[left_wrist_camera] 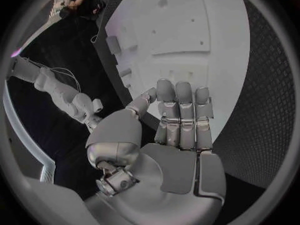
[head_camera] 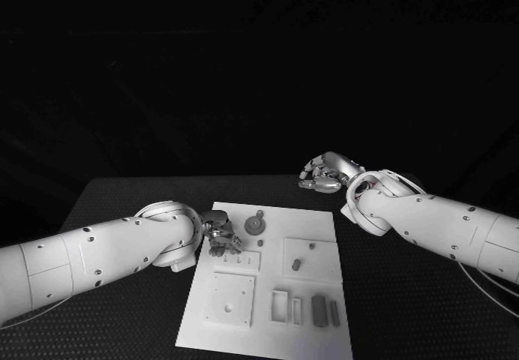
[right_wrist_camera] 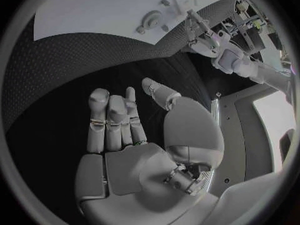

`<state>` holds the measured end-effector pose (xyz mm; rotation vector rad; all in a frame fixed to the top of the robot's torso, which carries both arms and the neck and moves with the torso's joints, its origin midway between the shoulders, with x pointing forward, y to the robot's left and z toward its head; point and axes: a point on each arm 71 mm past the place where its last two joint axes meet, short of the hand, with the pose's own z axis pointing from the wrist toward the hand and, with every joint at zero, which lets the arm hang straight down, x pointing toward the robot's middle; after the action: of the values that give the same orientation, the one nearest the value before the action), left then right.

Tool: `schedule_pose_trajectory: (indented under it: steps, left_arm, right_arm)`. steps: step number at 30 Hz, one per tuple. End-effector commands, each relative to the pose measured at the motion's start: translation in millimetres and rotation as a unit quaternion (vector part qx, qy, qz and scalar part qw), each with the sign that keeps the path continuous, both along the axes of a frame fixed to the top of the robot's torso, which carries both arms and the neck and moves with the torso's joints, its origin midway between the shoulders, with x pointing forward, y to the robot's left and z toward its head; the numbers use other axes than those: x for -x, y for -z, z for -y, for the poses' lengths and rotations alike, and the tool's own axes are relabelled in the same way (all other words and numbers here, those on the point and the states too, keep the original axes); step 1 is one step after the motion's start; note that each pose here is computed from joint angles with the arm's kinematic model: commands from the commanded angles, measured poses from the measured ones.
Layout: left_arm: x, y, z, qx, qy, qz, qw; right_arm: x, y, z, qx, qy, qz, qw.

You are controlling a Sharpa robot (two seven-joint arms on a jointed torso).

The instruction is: Assemble the parts on the task board

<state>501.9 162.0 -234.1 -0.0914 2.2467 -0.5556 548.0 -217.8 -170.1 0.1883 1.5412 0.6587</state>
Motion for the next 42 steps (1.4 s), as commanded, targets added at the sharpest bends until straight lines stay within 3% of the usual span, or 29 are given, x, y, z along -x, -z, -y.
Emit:
schedule_pose_trajectory:
  steps: [1,11,30,42]
  left_arm:
    - [0.1,1.9,1.0,-0.023,0.003,0.033,0.999]
    - [5.3,11.5,3.5,-0.029,0.009,0.041,0.999]
    - [10.5,17.1,10.5,-0.050,0.032,0.034,0.998]
    - [10.8,19.9,11.0,-0.057,0.031,0.040,0.997]
  right_arm:
    - [1.0,-1.2,-3.2,-0.008,-0.008,0.001,1.000]
    - [2.0,-1.4,-6.6,-0.010,-0.012,0.000,1.000]
    - [3.0,-1.0,-8.6,-0.009,-0.015,-0.006,1.000]
    - [3.6,-0.6,-9.7,-0.008,-0.017,-0.010,1.000]
